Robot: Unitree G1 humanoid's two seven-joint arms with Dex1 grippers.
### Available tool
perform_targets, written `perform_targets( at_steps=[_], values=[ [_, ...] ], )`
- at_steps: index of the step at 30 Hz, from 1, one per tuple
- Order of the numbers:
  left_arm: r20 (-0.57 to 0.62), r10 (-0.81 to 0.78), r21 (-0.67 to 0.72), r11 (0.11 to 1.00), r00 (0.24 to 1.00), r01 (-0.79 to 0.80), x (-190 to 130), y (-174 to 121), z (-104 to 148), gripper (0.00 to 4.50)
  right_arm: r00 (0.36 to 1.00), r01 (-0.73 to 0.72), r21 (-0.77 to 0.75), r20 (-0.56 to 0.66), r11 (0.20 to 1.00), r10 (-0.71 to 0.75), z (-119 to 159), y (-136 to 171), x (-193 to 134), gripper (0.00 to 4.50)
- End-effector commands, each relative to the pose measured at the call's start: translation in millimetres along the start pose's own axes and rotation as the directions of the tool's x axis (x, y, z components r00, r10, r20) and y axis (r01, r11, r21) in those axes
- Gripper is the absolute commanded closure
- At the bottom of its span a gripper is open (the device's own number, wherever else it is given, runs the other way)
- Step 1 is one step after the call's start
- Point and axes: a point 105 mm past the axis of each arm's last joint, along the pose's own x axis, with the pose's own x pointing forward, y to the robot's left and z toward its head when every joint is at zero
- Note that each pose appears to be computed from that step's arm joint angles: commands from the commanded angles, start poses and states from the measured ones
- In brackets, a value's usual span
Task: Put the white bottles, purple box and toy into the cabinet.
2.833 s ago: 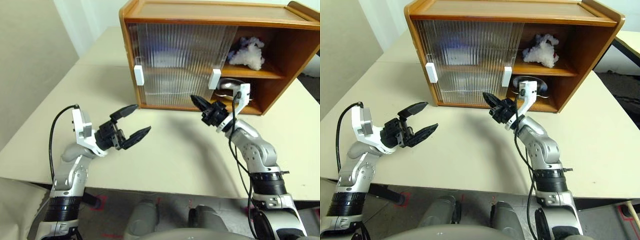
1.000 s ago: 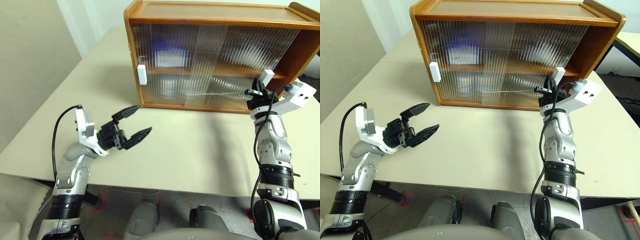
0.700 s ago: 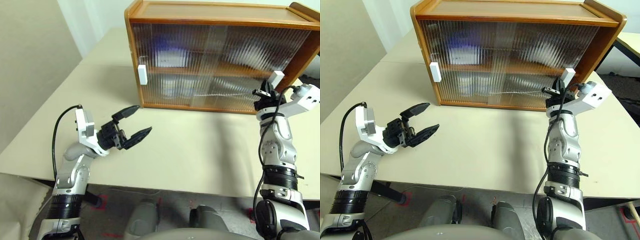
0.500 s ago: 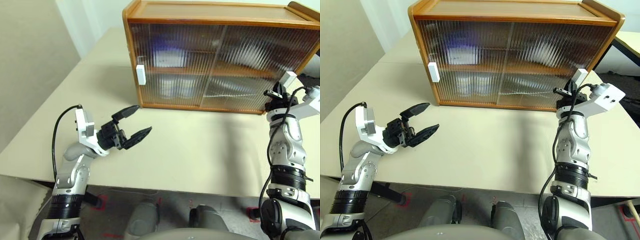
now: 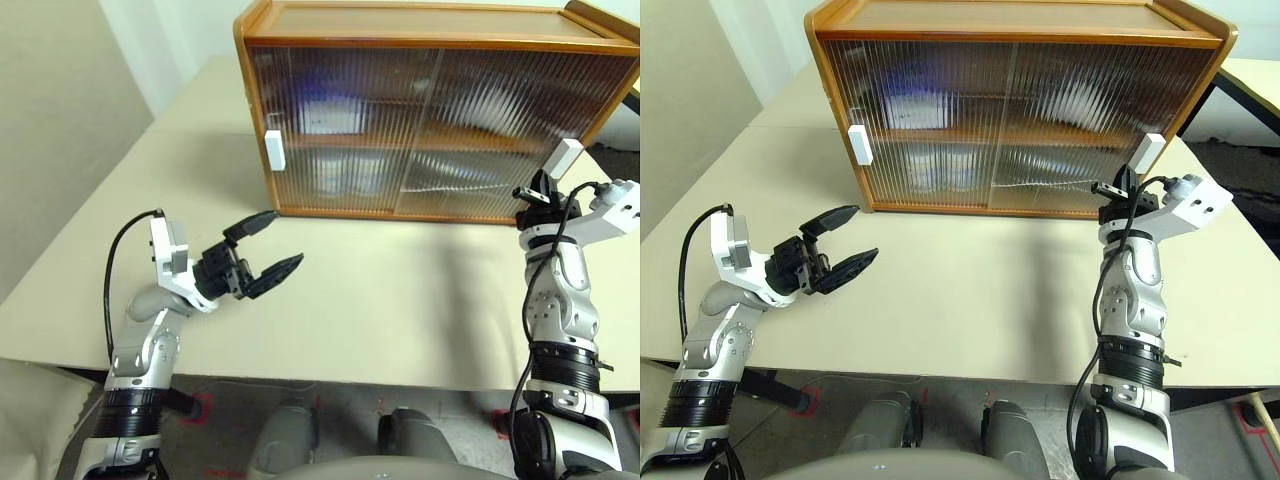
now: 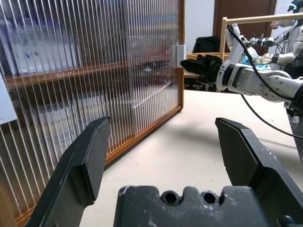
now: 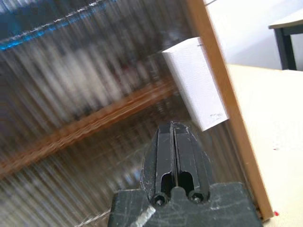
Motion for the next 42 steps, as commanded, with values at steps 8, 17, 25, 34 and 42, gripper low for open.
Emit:
perform_targets(
  at_steps=[8, 17, 25, 34, 42],
  values=[
    [-0.119, 0.295, 0.039, 0.956, 0.948, -0.292, -38, 35, -15, 0.0, 0.875, -0.475, -0.004, -0.105, 0.88, 0.472, -33, 24, -54, 4.01],
    [-0.182, 0.783, 0.215, 0.622, 0.595, -0.753, -116, 101, -25, 0.0, 0.955, -0.215, -0.046, -0.217, 0.975, 0.201, -37, -103, -42, 0.85],
    [-0.227, 0.799, 0.211, 0.599, 0.557, -0.772, -108, 104, -45, 0.0, 0.952, -0.193, -0.089, -0.259, 0.977, 0.164, -18, -144, -25, 0.03],
    [-0.208, 0.787, 0.195, 0.616, 0.581, -0.764, -90, 100, -46, 0.0, 0.944, -0.159, -0.066, -0.303, 0.985, 0.132, -15, -163, -29, 0.03],
    [-0.182, 0.785, 0.178, 0.619, 0.592, -0.765, -72, 99, -38, 0.0, 0.959, -0.181, -0.083, -0.235, 0.98, 0.157, 3, -174, -41, 0.03]
  ],
)
